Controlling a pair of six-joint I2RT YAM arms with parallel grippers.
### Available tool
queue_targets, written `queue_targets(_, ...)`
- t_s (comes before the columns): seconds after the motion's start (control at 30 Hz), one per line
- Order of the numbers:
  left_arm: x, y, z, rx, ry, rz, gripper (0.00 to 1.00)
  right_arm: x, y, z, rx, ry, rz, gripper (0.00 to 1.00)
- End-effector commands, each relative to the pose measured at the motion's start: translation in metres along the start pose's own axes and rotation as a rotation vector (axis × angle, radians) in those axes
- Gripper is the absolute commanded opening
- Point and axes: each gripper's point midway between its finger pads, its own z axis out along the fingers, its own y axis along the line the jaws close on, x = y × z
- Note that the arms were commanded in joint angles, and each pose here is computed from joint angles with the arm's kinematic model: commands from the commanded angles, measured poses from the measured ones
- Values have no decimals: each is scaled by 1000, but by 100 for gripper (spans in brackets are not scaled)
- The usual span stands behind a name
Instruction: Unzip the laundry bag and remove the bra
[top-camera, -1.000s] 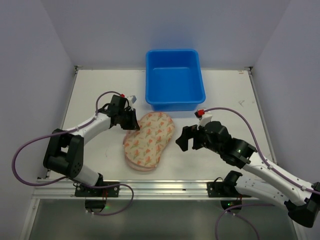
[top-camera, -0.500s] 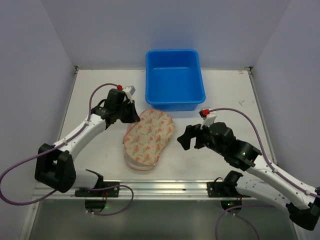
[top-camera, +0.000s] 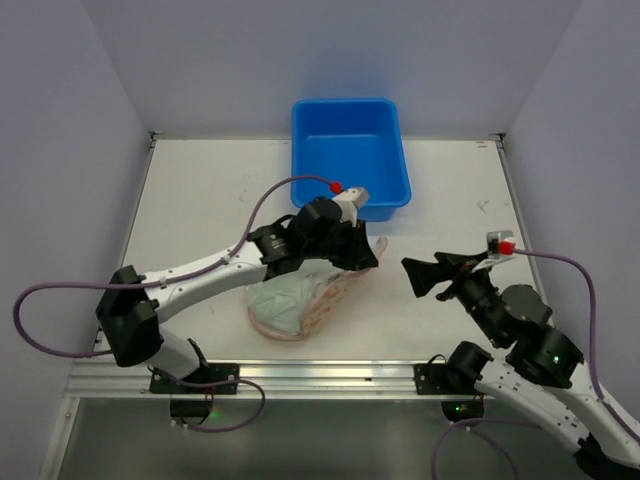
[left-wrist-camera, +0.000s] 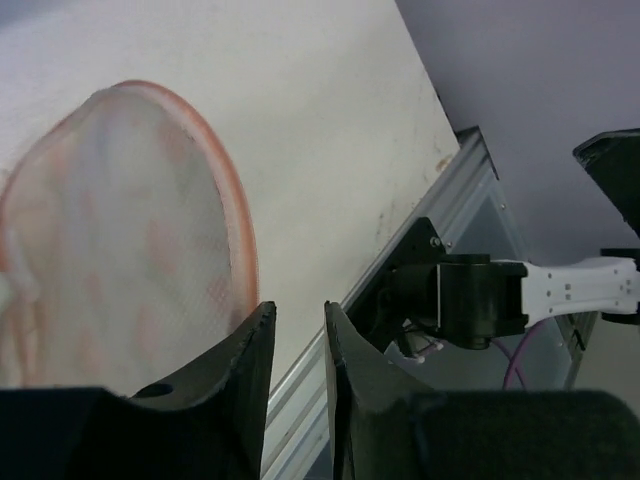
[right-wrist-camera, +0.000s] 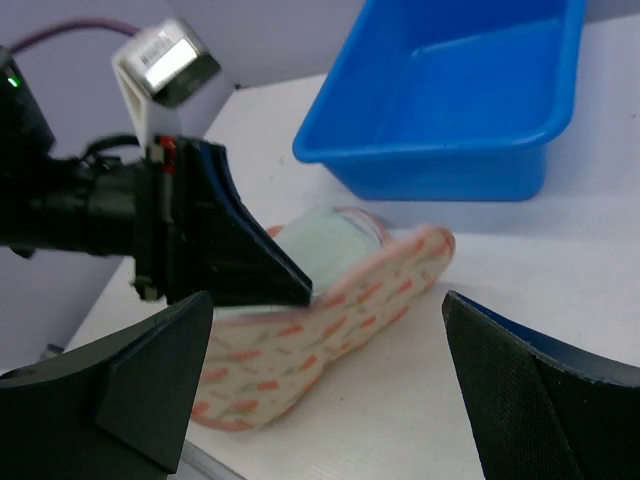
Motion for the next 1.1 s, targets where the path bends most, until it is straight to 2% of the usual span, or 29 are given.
queue_targets(0.0,1,-51,36,92,-27,4,31,-18,-21,-13,74,-114,22,99)
queue_targets(0.07,8,-68,48,80,-41,36,40,-23,-22,-23,50,-149,32,99)
queue_targets(0.1,15,-66,58,62,-31,44,51,-23,-24,-25,50,-149,34,99)
queue_targets(0.17,16,-70,64,64,-31,45,65,-25,-25,-31,40,-161,39,99)
queue_targets(0.2,16,-67,65,56,-28,53,78,-23,-25,-32,39,-156,35,99)
queue_targets(0.3,3,-62,57,9,-77,76,95,-19,-22,-32,19,-137,21,99)
queue_targets(0.33,-1,-56,53,-26,-89,88,98,-17,-21,-31,14,-126,15,99)
queue_targets(0.43,-21,-33,34,-106,-136,69,100,-8,-9,-20,-26,-69,-11,99)
queue_targets(0.47,-30,-9,29,-151,-151,40,100,-4,-4,-15,-39,-46,-20,99)
queue_targets(0.5,-42,-2,14,-158,-184,21,100,5,1,-4,-42,-1,-38,99)
queue_targets(0.53,-39,18,8,-193,-177,0,100,13,9,2,-74,45,-49,99)
queue_targets(0.6,-64,49,-22,-248,-252,-47,100,22,20,16,-93,102,-59,99)
queue_targets(0.63,-60,67,-30,-290,-246,-44,100,43,23,32,-80,193,-84,99)
queue_targets(0.7,-79,99,-63,-372,-319,-70,100,53,25,50,-39,251,-72,98)
queue_targets(0.73,-71,120,-72,-424,-301,-72,100,75,21,68,8,336,-92,97)
queue_targets(0.8,-81,161,-105,-503,-349,-130,100,83,31,86,4,393,-66,97)
queue_targets(0.83,-75,196,-124,-568,-348,-169,100,104,29,101,28,464,-73,97)
queue_targets(0.93,-62,235,-160,-637,-364,-203,100,114,42,128,-2,495,-39,98)
queue_targets(0.97,-64,251,-184,-667,-406,-233,100,127,39,143,20,532,-42,98)
queue_targets(1.07,-53,280,-219,-763,-447,-251,100,147,32,173,47,573,-42,98)
